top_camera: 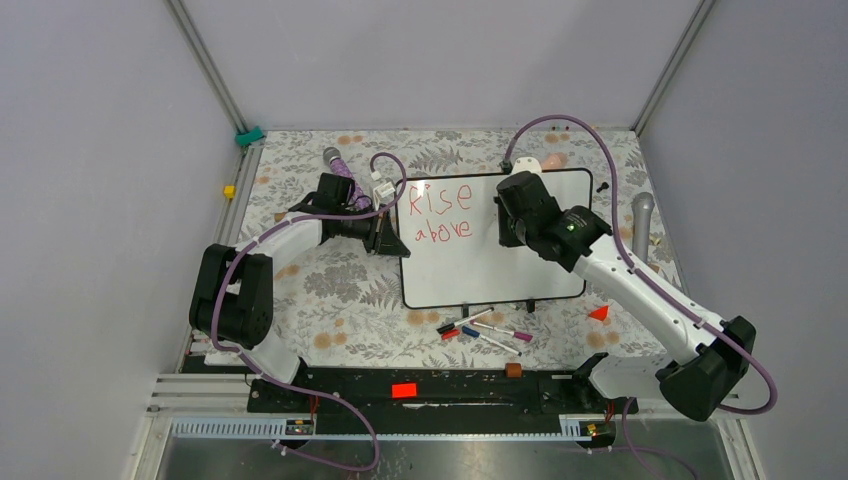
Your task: Write a sentence on the whiteboard
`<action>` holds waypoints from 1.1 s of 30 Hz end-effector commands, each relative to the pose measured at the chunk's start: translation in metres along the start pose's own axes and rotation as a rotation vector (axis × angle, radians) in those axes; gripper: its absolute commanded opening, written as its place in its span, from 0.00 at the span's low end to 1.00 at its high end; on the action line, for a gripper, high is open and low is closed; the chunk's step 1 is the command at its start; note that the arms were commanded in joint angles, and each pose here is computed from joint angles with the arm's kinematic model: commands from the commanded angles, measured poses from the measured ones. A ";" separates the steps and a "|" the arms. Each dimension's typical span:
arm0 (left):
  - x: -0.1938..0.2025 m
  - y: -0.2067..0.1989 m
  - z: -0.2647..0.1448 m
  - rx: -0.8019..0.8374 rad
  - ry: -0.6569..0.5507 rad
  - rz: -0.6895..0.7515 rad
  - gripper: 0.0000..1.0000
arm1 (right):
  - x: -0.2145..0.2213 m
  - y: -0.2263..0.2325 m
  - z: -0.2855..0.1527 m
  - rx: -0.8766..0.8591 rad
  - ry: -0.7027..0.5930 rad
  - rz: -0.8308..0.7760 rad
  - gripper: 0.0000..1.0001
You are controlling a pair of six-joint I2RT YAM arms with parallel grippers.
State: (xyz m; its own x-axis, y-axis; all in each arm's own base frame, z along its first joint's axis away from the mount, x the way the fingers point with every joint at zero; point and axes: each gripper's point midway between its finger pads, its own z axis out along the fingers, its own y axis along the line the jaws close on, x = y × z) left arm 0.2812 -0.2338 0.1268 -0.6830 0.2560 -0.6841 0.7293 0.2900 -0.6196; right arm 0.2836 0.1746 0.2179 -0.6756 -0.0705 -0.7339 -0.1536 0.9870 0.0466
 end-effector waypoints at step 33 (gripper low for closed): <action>0.024 0.018 -0.002 -0.115 0.085 0.015 0.00 | 0.002 -0.010 -0.010 0.018 -0.017 0.051 0.00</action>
State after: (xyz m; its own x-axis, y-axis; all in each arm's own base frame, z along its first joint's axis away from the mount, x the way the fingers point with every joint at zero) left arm 0.2811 -0.2338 0.1268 -0.6838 0.2557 -0.6834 0.7285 0.2906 -0.6203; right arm 0.2637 0.1691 0.1826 -0.7509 -0.0562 -0.6581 -0.1276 0.9899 0.0612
